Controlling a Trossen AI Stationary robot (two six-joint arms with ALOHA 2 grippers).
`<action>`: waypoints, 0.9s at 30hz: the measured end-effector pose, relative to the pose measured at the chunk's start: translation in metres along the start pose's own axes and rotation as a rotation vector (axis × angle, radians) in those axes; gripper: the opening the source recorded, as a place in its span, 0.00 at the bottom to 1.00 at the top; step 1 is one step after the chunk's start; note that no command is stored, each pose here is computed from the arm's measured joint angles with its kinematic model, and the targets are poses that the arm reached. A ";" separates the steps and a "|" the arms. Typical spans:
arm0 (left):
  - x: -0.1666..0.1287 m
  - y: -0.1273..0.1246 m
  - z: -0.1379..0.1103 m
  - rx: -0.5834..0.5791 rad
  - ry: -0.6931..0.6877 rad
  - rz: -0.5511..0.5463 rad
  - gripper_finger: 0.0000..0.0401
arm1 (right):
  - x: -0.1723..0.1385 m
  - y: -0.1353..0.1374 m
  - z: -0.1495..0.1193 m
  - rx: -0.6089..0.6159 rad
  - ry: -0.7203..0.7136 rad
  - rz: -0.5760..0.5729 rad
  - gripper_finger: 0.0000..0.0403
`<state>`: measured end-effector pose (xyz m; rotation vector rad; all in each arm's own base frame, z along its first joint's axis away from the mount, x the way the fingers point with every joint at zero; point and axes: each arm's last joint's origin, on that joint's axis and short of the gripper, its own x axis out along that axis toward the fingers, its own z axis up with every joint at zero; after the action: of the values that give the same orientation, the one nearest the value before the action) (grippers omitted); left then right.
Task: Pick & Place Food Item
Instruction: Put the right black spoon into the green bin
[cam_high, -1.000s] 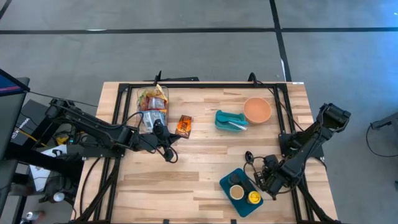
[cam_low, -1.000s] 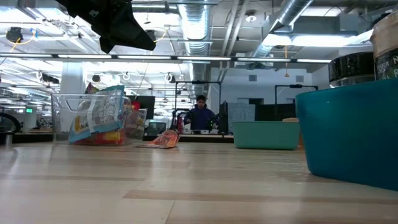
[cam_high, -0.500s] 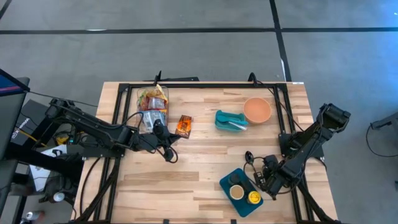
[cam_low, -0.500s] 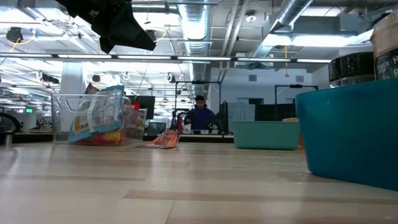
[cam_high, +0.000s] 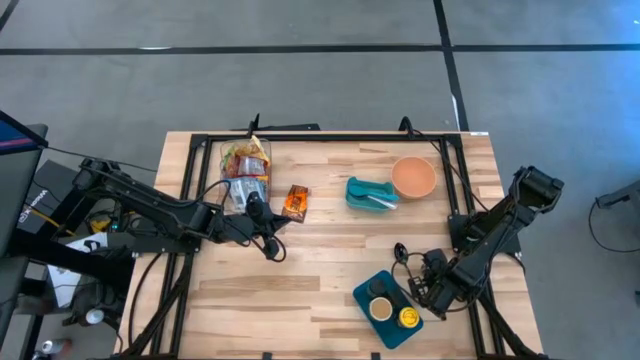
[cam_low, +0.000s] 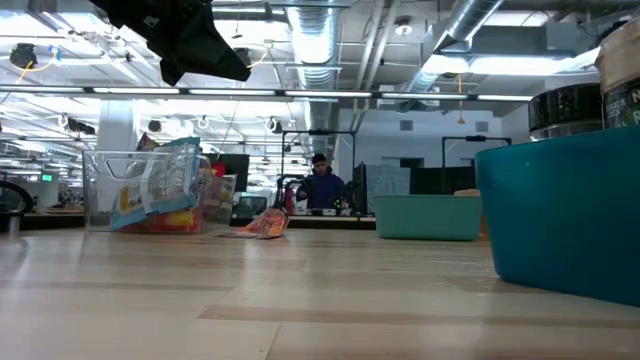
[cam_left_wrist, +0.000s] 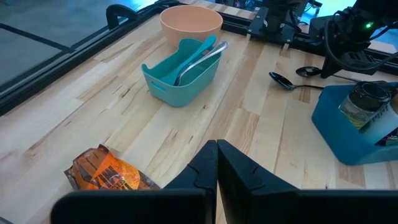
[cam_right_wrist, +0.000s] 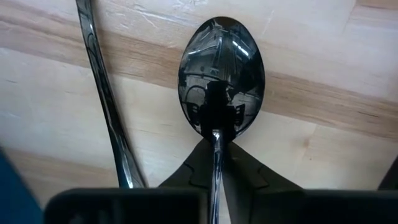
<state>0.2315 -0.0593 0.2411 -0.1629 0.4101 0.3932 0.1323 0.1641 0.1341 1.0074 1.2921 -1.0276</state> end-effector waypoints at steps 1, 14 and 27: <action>0.000 0.000 0.000 0.000 0.000 0.000 0.00 | 0.000 0.000 0.000 -0.008 0.000 0.000 0.04; 0.000 0.000 0.000 0.000 0.001 0.000 0.00 | -0.033 0.004 -0.002 -0.078 -0.066 -0.100 0.04; 0.000 0.000 0.000 0.000 0.001 0.000 0.00 | -0.085 0.020 0.009 -0.182 -0.246 -0.120 0.04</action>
<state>0.2314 -0.0593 0.2410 -0.1626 0.4109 0.3930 0.1524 0.1625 0.2192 0.6499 1.2276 -1.0680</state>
